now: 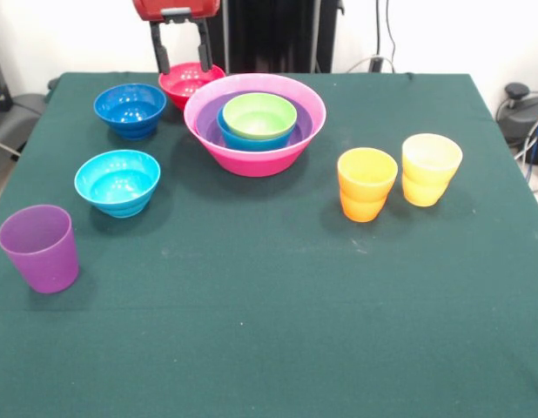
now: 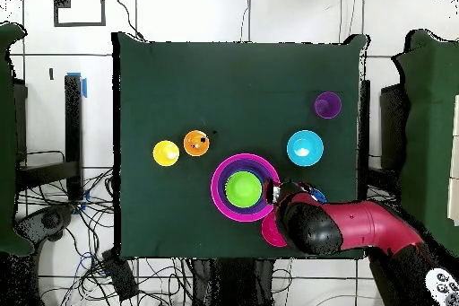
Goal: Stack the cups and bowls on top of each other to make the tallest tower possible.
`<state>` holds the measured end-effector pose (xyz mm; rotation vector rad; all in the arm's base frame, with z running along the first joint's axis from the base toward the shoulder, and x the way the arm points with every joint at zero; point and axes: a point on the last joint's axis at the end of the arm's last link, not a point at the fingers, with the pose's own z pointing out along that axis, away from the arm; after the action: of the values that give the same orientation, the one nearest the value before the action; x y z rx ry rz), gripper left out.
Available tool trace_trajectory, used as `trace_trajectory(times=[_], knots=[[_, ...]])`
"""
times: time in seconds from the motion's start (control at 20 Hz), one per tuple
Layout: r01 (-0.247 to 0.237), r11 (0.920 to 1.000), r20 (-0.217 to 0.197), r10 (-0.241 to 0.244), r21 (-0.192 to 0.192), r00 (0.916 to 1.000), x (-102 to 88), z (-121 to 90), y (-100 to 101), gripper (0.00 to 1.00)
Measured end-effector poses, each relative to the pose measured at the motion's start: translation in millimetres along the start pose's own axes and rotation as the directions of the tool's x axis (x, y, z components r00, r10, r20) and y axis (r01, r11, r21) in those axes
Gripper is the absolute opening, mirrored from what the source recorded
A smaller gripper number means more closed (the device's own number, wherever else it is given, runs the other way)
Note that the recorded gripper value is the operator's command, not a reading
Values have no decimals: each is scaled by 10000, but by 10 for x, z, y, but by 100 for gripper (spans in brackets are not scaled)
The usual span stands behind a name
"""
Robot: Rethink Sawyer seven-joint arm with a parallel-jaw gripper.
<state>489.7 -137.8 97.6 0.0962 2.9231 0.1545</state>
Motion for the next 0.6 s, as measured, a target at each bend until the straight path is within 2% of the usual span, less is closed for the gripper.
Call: trace_trajectory(times=[0.6], knots=[[-302,9995,50,302,-51,9995,19,-20,-149,100]])
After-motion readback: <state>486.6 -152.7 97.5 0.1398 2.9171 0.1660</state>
